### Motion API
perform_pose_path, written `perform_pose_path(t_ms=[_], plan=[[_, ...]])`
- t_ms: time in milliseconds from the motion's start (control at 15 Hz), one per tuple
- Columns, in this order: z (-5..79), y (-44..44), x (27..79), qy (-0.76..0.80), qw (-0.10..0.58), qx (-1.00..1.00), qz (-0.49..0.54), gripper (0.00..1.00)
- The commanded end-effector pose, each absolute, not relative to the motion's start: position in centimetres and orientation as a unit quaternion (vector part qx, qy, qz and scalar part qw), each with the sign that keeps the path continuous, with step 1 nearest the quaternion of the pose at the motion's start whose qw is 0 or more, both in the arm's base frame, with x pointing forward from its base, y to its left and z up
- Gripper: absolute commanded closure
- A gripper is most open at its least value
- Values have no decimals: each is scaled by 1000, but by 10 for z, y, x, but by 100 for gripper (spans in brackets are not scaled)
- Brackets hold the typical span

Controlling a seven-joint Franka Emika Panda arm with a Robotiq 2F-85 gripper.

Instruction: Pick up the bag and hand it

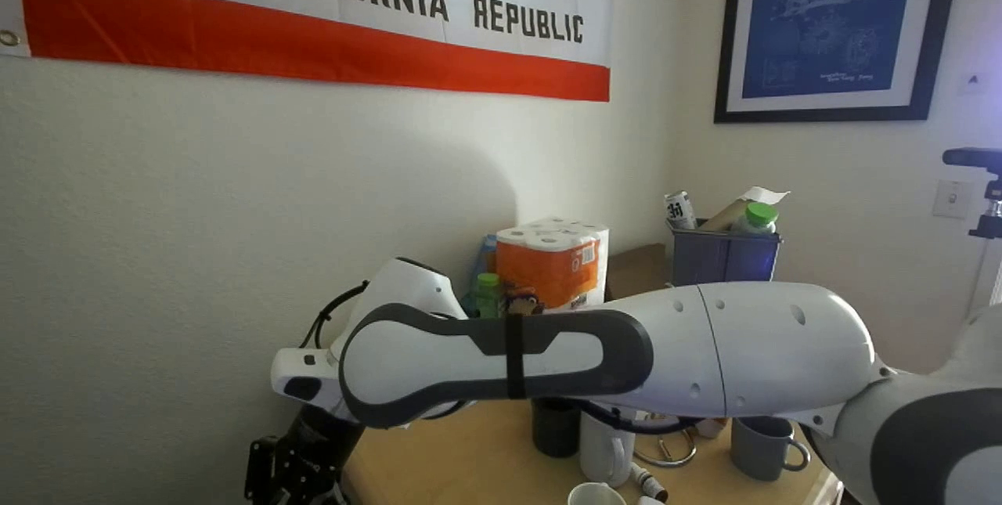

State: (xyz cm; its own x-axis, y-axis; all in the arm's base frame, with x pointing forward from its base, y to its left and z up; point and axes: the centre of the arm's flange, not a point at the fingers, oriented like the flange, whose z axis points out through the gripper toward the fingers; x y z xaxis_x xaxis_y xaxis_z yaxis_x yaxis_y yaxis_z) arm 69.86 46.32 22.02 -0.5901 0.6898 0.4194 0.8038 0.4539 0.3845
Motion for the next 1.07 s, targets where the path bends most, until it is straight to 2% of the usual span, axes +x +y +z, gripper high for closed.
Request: perform_pose_path(t_ms=[0, 333, 400, 1000], plan=[[243, 497, 764, -813, 101, -508, -265, 43], [256, 495, 770, -778, 111, -563, -255, 6], [258, 495, 770, -774, 113, -569, -255, 1], [258, 503, 757, -787, 130, -566, -206, 0]])
